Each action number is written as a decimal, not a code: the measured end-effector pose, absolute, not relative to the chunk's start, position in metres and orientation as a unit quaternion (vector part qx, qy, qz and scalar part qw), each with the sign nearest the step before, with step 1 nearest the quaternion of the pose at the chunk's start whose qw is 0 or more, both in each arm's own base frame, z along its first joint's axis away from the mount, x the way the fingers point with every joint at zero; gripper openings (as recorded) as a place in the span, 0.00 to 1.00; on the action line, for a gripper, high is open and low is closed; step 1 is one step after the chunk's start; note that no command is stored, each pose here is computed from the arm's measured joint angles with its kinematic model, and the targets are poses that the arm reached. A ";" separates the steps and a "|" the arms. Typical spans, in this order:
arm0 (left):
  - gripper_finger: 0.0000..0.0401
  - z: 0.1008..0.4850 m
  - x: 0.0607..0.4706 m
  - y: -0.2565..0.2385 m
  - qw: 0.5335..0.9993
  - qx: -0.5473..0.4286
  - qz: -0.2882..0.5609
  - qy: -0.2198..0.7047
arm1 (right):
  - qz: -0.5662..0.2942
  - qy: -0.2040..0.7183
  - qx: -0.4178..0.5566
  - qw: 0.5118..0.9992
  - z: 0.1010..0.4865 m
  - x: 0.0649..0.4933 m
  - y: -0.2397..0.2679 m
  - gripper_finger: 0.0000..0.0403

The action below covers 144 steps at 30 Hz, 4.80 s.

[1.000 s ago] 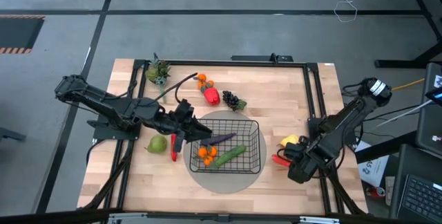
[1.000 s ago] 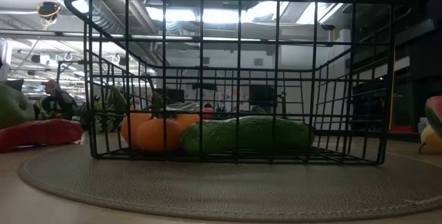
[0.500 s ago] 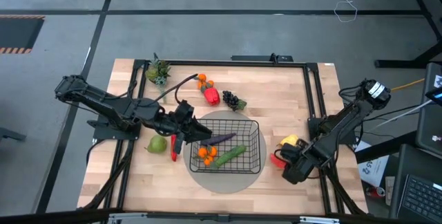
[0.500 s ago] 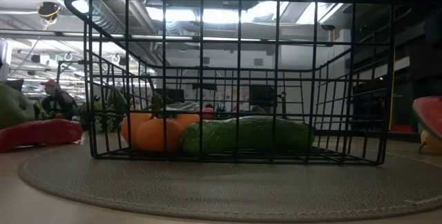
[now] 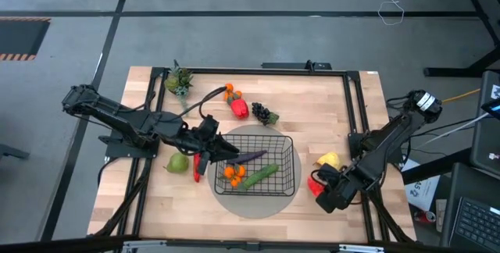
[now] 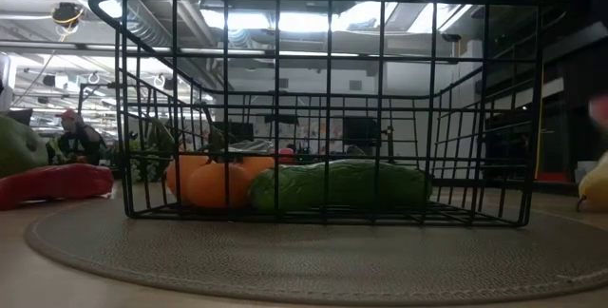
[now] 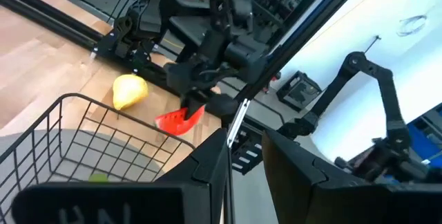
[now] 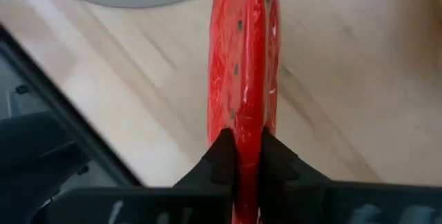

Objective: Build produce basket
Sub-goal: Put the green watermelon slice into the black wire basket, then put the yellow pear into the black wire basket

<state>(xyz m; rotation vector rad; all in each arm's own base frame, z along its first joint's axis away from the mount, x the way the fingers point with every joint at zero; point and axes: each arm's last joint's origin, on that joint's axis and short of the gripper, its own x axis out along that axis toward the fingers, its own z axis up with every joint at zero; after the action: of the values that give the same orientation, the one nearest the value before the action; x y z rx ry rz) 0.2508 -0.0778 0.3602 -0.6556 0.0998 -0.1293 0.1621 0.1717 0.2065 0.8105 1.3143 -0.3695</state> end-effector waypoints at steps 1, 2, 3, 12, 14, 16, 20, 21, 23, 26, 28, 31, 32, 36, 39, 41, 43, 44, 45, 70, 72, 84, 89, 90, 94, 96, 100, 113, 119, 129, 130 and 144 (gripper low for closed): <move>0.22 0.360 0.251 -0.078 0.943 -0.322 -0.064 0.048 | -0.168 0.591 0.363 0.701 0.217 0.163 0.173 0.05; 0.22 0.360 0.251 -0.078 0.943 -0.322 -0.064 0.048 | -0.168 0.590 0.363 0.702 0.228 0.165 0.175 0.05; 0.22 0.360 0.251 -0.078 0.943 -0.322 -0.064 0.048 | -0.166 0.587 0.364 0.704 0.240 0.167 0.176 0.05; 0.22 0.360 0.251 -0.078 0.945 -0.319 -0.060 0.047 | -0.132 0.365 0.330 0.860 0.352 0.184 0.179 0.05; 0.22 0.360 0.251 -0.078 0.947 -0.312 -0.061 0.046 | -0.116 0.277 0.291 0.908 0.373 0.190 0.180 0.05; 0.22 0.360 0.250 -0.079 0.947 -0.310 -0.064 0.047 | -0.110 0.198 0.247 0.942 0.390 0.196 0.182 0.05; 0.22 0.360 0.249 -0.082 0.947 -0.309 -0.070 0.049 | -0.130 0.087 0.173 0.972 0.411 0.206 0.186 0.05; 0.22 0.360 0.249 -0.083 0.947 -0.309 -0.072 0.049 | -0.140 0.069 0.160 0.975 0.414 0.209 0.186 0.05; 0.22 0.360 0.248 -0.085 0.947 -0.309 -0.075 0.050 | -0.160 0.051 0.135 0.977 0.416 0.216 0.187 0.05; 0.22 0.361 0.248 -0.087 0.946 -0.310 -0.079 0.051 | -0.167 0.053 0.121 0.977 0.411 0.230 0.187 0.05; 0.22 0.361 0.247 -0.089 0.946 -0.310 -0.083 0.049 | -0.165 0.062 0.122 0.977 0.404 0.238 0.188 0.07; 0.22 0.362 0.247 -0.089 0.946 -0.310 -0.085 0.048 | -0.166 0.073 0.131 0.975 0.395 0.250 0.190 0.12; 0.22 0.362 0.247 -0.089 0.946 -0.310 -0.085 0.049 | -0.167 0.075 0.131 0.974 0.392 0.254 0.190 0.13; 0.22 0.362 0.247 -0.089 0.946 -0.310 -0.085 0.049 | -0.175 0.067 0.136 0.973 0.390 0.262 0.190 0.17; 0.22 0.362 0.247 -0.089 0.946 -0.310 -0.085 0.049 | -0.174 0.067 0.140 0.972 0.390 0.265 0.187 0.17; 0.22 0.361 0.247 -0.089 0.946 -0.310 -0.085 0.049 | -0.174 0.065 0.142 0.972 0.390 0.265 0.187 0.18; 0.22 0.361 0.247 -0.089 0.946 -0.310 -0.085 0.049 | -0.173 0.063 0.140 0.973 0.391 0.266 0.186 0.18; 0.22 0.361 0.247 -0.089 0.946 -0.310 -0.085 0.049 | -0.168 0.064 0.138 0.974 0.392 0.267 0.186 0.18; 0.22 0.361 0.247 -0.089 0.946 -0.310 -0.085 0.049 | -0.160 0.067 0.133 0.976 0.392 0.267 0.186 0.18; 0.22 0.361 0.247 -0.089 0.950 -0.296 -0.085 0.048 | -0.050 0.106 -0.022 0.993 0.393 0.280 0.177 0.18; 0.22 0.361 0.247 -0.089 0.950 -0.296 -0.085 0.048 | -0.044 0.110 -0.020 0.993 0.392 0.282 0.174 0.19; 0.22 0.361 0.247 -0.089 0.951 -0.297 -0.079 0.046 | -0.027 0.133 0.032 0.990 0.389 0.294 0.156 0.48; 0.22 0.361 0.247 -0.089 0.951 -0.297 -0.073 0.044 | -0.031 0.134 0.038 0.990 0.388 0.295 0.153 0.51; 0.22 0.361 0.247 -0.089 0.951 -0.297 -0.073 0.044 | -0.031 0.134 0.038 0.990 0.388 0.295 0.153 0.51; 0.22 0.361 0.247 -0.089 0.951 -0.297 -0.073 0.045 | -0.032 0.134 0.043 0.990 0.388 0.295 0.153 0.51; 0.22 0.361 0.247 -0.089 0.951 -0.297 -0.073 0.044 | -0.032 0.134 0.047 0.989 0.388 0.295 0.153 0.51; 0.22 0.361 0.247 -0.089 0.951 -0.297 -0.073 0.044 | -0.078 0.122 0.057 0.988 0.389 0.295 0.151 0.50; 0.22 0.360 0.246 -0.091 0.951 -0.297 -0.076 0.049 | -0.193 0.246 0.215 0.925 0.397 0.208 0.105 0.50; 0.22 0.360 0.246 -0.091 0.951 -0.296 -0.074 0.052 | -0.258 0.369 0.223 0.865 0.384 0.164 0.087 0.50; 0.22 0.361 0.246 -0.091 0.951 -0.297 -0.076 0.048 | -0.284 0.525 0.115 0.794 0.325 0.154 0.086 0.50; 0.22 0.361 0.246 -0.091 0.951 -0.297 -0.076 0.048 | -0.273 0.545 0.102 0.786 0.315 0.154 0.087 0.50; 0.22 0.361 0.246 -0.089 0.951 -0.302 -0.055 0.037 | -0.153 0.589 0.151 0.779 0.213 0.165 0.101 0.50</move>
<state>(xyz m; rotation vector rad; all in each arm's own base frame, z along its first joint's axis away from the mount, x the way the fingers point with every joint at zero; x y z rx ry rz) 0.2462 -0.0893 0.3614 -0.6133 0.0757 -0.1110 0.1649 0.1012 0.2130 0.3262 1.2740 -0.3304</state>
